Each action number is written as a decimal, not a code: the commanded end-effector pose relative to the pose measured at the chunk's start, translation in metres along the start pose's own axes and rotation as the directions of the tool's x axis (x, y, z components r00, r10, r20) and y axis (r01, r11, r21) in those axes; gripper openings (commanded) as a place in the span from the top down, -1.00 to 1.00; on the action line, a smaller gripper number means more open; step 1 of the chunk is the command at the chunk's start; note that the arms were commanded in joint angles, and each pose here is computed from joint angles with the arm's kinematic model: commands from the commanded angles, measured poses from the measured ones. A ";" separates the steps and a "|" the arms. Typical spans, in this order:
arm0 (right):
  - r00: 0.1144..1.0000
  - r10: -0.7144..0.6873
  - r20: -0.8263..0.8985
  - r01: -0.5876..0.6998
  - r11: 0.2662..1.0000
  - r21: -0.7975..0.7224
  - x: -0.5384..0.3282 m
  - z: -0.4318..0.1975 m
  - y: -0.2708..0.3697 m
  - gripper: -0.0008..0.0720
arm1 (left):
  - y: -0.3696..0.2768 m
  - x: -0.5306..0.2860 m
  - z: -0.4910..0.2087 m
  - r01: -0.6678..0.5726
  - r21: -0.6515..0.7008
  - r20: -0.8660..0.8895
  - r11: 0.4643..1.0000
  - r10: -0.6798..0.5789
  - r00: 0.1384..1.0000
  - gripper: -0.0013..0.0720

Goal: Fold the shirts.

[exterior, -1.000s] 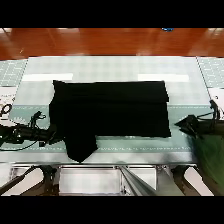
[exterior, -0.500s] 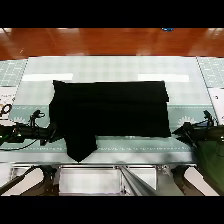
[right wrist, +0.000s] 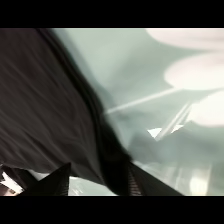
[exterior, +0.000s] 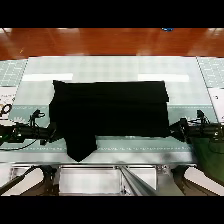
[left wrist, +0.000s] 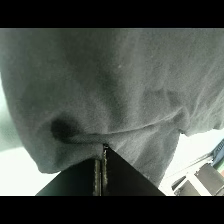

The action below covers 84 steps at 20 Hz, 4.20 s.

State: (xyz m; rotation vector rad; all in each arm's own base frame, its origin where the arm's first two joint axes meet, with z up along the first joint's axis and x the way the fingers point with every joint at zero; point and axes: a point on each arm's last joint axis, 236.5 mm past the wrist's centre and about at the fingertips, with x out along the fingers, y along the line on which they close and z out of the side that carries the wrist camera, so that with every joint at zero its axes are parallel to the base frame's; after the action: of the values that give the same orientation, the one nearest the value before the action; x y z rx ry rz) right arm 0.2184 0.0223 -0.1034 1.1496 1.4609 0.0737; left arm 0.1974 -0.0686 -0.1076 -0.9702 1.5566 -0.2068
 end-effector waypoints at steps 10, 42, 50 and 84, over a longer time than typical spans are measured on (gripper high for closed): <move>0.999 -0.031 -0.026 0.029 0.997 -0.075 0.021 0.001 0.008 -0.13 | 0.000 0.000 0.002 -0.003 0.001 0.008 1.000 0.003 1.000 0.91; 0.981 0.107 0.161 -0.042 0.931 -0.364 0.010 0.184 0.178 0.91 | -0.171 -0.044 0.261 0.135 0.229 0.220 0.964 -0.187 0.958 0.92; 0.981 0.090 0.173 -0.018 0.925 -0.378 0.038 0.201 0.181 0.91 | -0.185 -0.040 0.302 0.147 0.269 0.244 0.952 -0.215 0.946 0.92; 0.993 0.089 0.084 -0.063 0.960 -0.271 0.046 0.179 0.137 -0.17 | -0.146 -0.099 0.107 -0.068 0.343 0.498 0.937 -0.119 0.859 -0.42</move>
State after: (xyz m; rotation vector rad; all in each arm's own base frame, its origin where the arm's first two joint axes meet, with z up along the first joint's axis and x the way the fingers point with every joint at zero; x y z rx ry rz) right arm 0.4394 -0.0097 -0.0917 0.9748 1.2271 0.1973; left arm 0.3500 -0.0455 0.0269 -0.6354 0.9911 -0.2024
